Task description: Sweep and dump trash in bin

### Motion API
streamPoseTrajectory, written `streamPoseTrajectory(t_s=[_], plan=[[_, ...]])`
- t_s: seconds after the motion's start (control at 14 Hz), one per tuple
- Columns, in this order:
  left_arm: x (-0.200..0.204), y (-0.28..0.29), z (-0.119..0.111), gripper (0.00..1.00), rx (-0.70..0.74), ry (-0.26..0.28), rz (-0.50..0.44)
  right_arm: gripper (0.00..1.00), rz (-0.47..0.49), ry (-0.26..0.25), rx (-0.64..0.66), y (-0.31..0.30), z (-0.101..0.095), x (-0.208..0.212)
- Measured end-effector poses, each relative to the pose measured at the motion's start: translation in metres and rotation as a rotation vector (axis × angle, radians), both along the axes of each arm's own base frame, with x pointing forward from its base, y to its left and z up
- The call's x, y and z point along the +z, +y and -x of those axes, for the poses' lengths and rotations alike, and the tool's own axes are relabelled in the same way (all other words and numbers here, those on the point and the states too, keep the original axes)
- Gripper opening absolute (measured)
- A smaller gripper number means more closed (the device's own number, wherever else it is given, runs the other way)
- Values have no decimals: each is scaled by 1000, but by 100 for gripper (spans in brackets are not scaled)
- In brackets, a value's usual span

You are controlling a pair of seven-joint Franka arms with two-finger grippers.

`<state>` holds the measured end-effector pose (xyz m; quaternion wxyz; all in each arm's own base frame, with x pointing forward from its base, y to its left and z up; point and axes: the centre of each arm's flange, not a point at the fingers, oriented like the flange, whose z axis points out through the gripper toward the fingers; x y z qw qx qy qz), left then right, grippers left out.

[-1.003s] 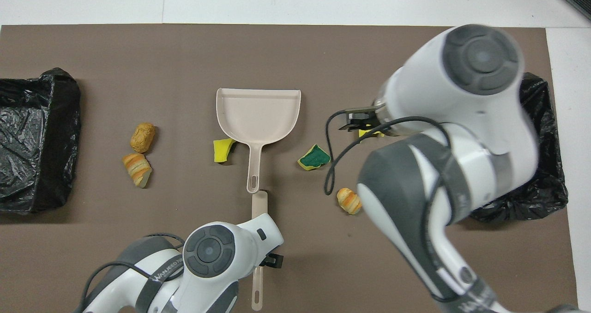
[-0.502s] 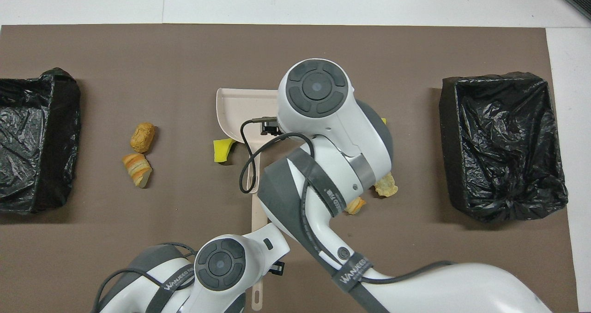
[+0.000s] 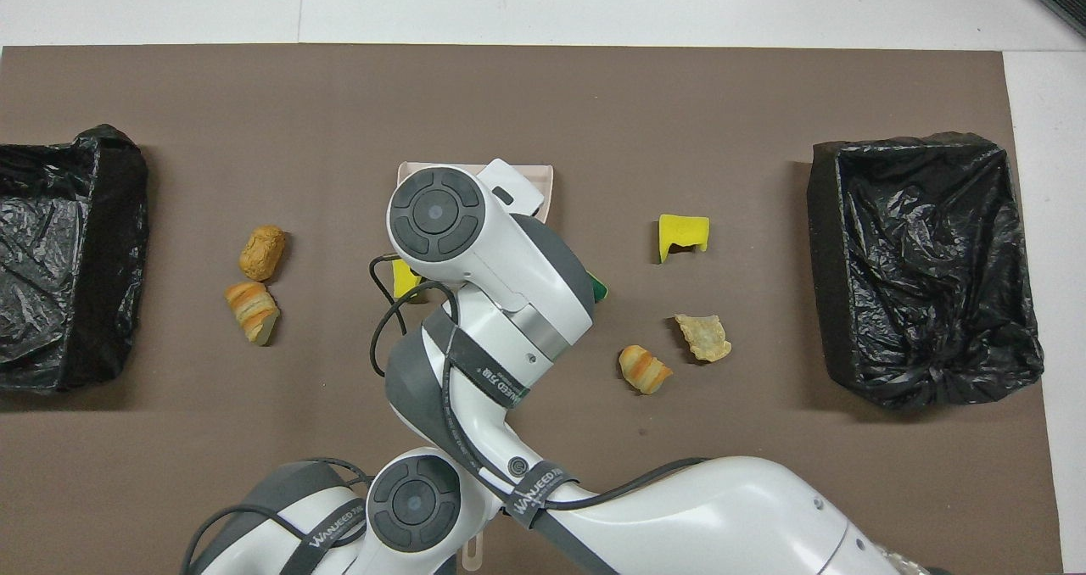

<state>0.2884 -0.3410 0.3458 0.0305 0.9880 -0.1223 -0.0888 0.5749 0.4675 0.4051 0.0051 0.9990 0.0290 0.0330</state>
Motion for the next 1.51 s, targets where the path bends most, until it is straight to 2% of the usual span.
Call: streamPoseTrajectory(t_s=[0.29, 0.5, 0.79, 0.86, 0.93, 1.0, 1.08, 1.15, 1.36, 1.51], plan=[[-3, 4, 4, 65, 11, 2, -5, 100, -11, 4, -20, 14, 9, -12], [-10, 4, 10, 63, 15, -9, -2, 96, 4, 27, -22, 14, 20, -38], [-10, 1, 17, 63, 11, -16, 0, 92, -3, 17, -16, 1, 34, -64], [-9, 1, 18, 55, 10, -18, 1, 89, -4, 15, -17, 0, 35, -63], [-8, 1, 18, 40, 10, -20, 3, 85, -5, 13, -17, -1, 35, -62], [-7, 1, 18, 29, 9, -21, 4, 75, -7, 11, -17, -1, 36, -61], [-7, 1, 17, 26, 11, -22, 4, 68, -9, 8, -17, -1, 35, -60], [-6, 2, 17, 26, 12, -23, 5, 68, -13, 4, -17, -1, 35, -58], [-4, 8, 13, 26, 28, -17, 2, 33, -29, -15, -19, 0, 32, -49], [-5, 15, 8, 26, 42, -6, -12, 31, -31, -22, -22, -2, 30, -44]])
